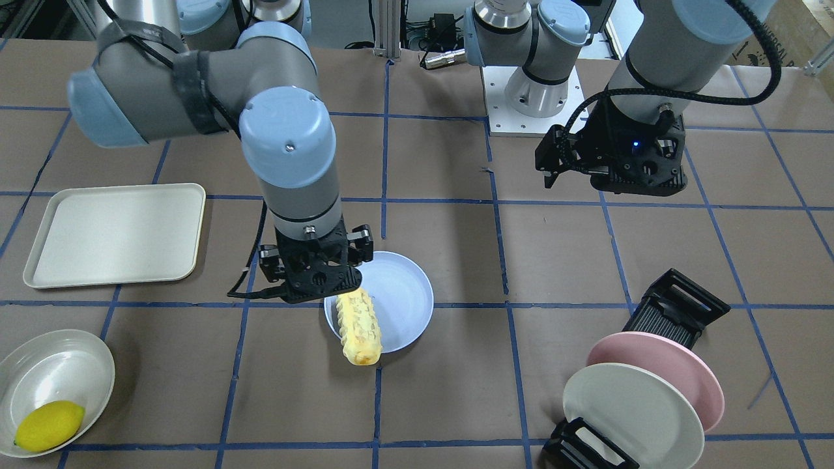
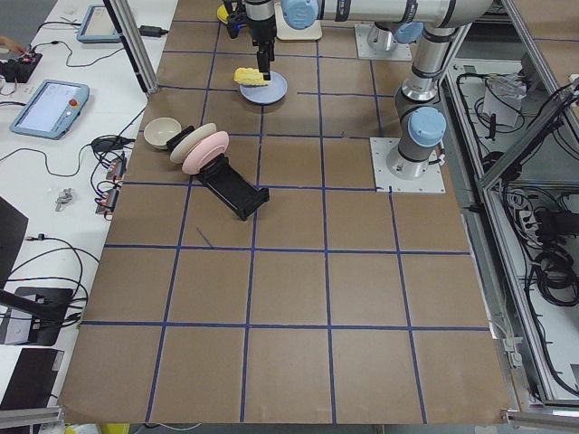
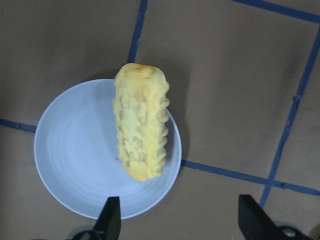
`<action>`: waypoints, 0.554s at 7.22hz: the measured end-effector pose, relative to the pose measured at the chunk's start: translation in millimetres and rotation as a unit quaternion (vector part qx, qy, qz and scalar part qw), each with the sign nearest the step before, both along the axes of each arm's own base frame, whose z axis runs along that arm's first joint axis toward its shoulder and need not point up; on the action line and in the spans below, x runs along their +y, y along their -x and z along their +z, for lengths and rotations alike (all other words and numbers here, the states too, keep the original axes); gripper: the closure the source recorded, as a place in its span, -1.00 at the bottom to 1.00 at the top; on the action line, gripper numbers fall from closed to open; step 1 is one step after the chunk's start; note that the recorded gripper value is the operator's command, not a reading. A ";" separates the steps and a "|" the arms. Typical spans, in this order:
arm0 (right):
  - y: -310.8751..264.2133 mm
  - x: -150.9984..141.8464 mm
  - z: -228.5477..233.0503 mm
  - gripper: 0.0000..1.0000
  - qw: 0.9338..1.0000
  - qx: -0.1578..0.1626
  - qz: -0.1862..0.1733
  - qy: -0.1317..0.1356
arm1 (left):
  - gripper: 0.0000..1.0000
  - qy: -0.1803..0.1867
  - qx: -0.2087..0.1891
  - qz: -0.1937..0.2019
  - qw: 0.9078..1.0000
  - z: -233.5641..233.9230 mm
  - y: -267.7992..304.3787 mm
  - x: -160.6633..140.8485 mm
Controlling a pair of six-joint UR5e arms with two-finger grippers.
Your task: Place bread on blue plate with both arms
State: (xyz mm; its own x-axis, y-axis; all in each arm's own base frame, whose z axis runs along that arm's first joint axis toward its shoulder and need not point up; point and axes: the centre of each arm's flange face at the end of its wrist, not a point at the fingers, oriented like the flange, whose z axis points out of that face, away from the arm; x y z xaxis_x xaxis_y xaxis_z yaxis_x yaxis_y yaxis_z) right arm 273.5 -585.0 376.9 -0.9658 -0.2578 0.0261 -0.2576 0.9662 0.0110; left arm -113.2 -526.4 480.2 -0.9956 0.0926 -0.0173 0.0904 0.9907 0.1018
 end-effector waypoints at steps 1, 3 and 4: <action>42.4 7.6 18.9 -0.69 1.000 0.006 -0.002 -0.004 | -0.99 -0.001 0.000 0.000 1.000 -1.1 0.2 -0.5; 121.1 33.6 52.4 -0.94 1.000 0.006 -0.022 -0.007 | -0.99 -0.002 0.001 0.003 1.000 -2.2 0.1 -1.3; 142.8 50.8 61.0 -0.99 0.999 0.007 -0.031 -0.012 | -0.99 0.000 0.001 0.003 1.000 0.1 -0.5 0.0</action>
State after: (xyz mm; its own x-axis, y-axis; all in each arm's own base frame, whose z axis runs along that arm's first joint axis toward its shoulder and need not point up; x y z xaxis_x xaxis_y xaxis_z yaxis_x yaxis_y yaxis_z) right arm 130.7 -534.3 438.0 -0.9796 -0.1980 0.0346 -0.1967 0.9797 0.0372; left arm -112.8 -526.4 480.3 -0.9962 0.0860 -0.0163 0.0839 0.9913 0.1010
